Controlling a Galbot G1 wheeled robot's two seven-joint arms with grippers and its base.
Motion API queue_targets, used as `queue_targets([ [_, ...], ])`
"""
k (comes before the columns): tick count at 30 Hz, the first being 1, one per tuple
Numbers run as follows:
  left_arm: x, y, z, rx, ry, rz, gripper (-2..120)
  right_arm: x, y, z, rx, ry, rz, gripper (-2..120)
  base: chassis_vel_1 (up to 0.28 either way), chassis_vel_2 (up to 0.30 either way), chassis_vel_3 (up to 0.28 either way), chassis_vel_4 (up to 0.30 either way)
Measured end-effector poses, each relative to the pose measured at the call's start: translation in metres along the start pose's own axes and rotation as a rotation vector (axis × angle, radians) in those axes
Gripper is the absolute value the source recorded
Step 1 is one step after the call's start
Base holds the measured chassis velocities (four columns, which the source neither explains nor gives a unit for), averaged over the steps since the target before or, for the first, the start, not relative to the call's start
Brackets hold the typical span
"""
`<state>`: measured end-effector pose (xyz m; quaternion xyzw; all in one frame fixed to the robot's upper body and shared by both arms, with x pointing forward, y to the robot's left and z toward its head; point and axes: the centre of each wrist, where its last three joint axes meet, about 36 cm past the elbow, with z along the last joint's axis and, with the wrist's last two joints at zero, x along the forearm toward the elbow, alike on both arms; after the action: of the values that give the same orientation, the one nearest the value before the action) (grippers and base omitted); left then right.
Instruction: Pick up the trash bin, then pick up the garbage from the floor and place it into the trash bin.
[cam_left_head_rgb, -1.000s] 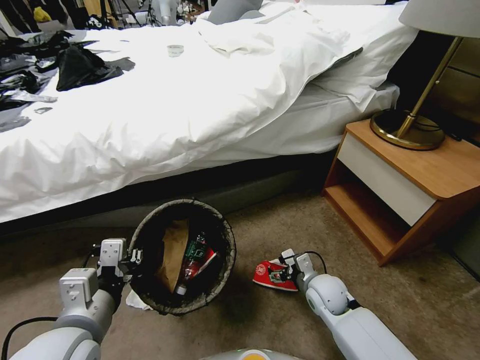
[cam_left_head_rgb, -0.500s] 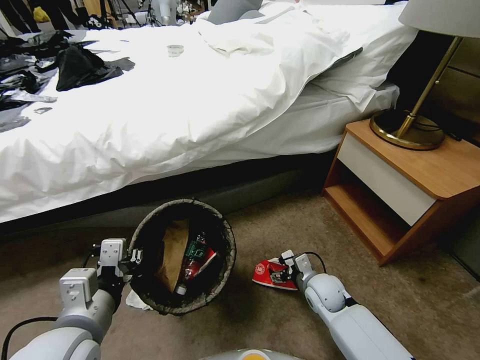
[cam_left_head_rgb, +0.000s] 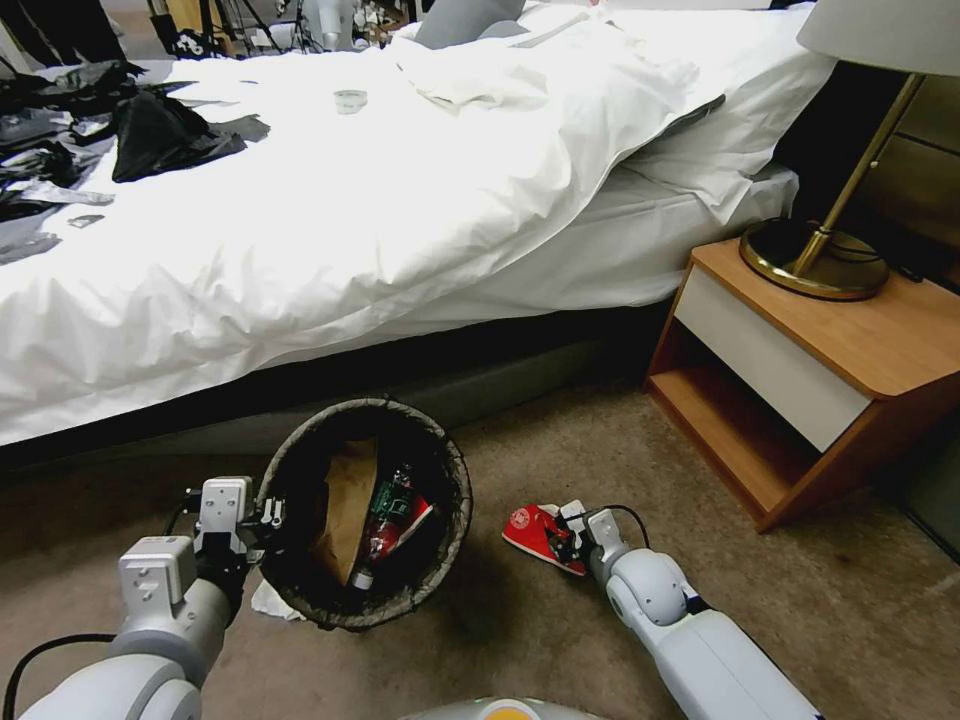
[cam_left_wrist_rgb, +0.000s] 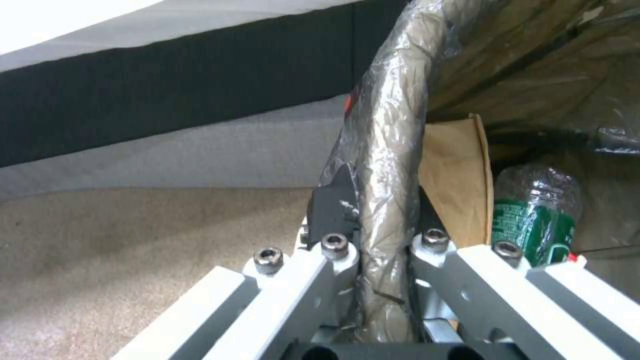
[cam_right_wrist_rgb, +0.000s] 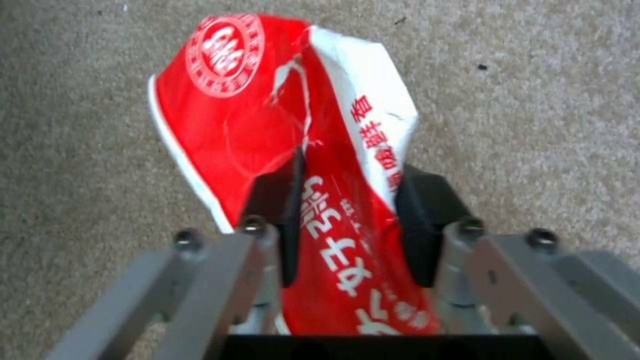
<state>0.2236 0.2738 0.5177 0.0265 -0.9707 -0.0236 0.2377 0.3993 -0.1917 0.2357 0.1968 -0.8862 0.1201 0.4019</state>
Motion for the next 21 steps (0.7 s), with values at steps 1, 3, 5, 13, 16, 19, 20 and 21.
queue_targets([
  [1, 0.000, 0.000, 0.000, 0.000, 0.000, 0.000, 1, 0.000, 0.000, 0.000, 0.001, -0.002, 0.000, 22, 0.000, 0.000, 0.000, 0.000],
  [3, 0.000, 0.000, 0.000, 0.000, 0.000, 0.000, 1, 0.000, 0.000, 0.000, 0.001, -0.003, 0.000, 18, 0.000, 0.000, 0.000, 0.000],
  [5, 0.000, 0.000, 0.000, 0.000, 0.000, 0.000, 1, 0.000, 0.001, 0.000, 0.001, -0.007, 0.001, 8, 0.000, 0.000, 0.000, 0.000],
  [13, 0.000, 0.000, 0.000, 0.000, 0.000, 0.000, 1, 0.011, -0.003, -0.001, -0.018, -0.050, 0.033, 0, 0.000, 0.000, 0.000, 0.000],
  [16, 0.000, 0.000, 0.000, 0.000, 0.000, 0.000, 1, 0.034, -0.016, -0.007, -0.033, -0.099, 0.052, 0, 0.000, 0.000, 0.000, 0.000],
  [19, 0.000, 0.000, 0.000, 0.000, 0.000, 0.000, 1, 0.055, -0.024, -0.017, -0.048, -0.151, 0.063, 0, 0.000, 0.000, 0.000, 0.000],
  [20, 0.000, 0.000, 0.000, 0.000, 0.000, 0.000, 1, 0.072, -0.030, -0.024, -0.052, -0.196, 0.076, 0, 0.000, 0.000, 0.000, 0.000],
  [21, 0.000, 0.000, 0.000, 0.000, 0.000, 0.000, 1, 0.083, -0.034, -0.028, -0.051, -0.227, 0.088, 0, 0.000, 0.000, 0.000, 0.000],
])
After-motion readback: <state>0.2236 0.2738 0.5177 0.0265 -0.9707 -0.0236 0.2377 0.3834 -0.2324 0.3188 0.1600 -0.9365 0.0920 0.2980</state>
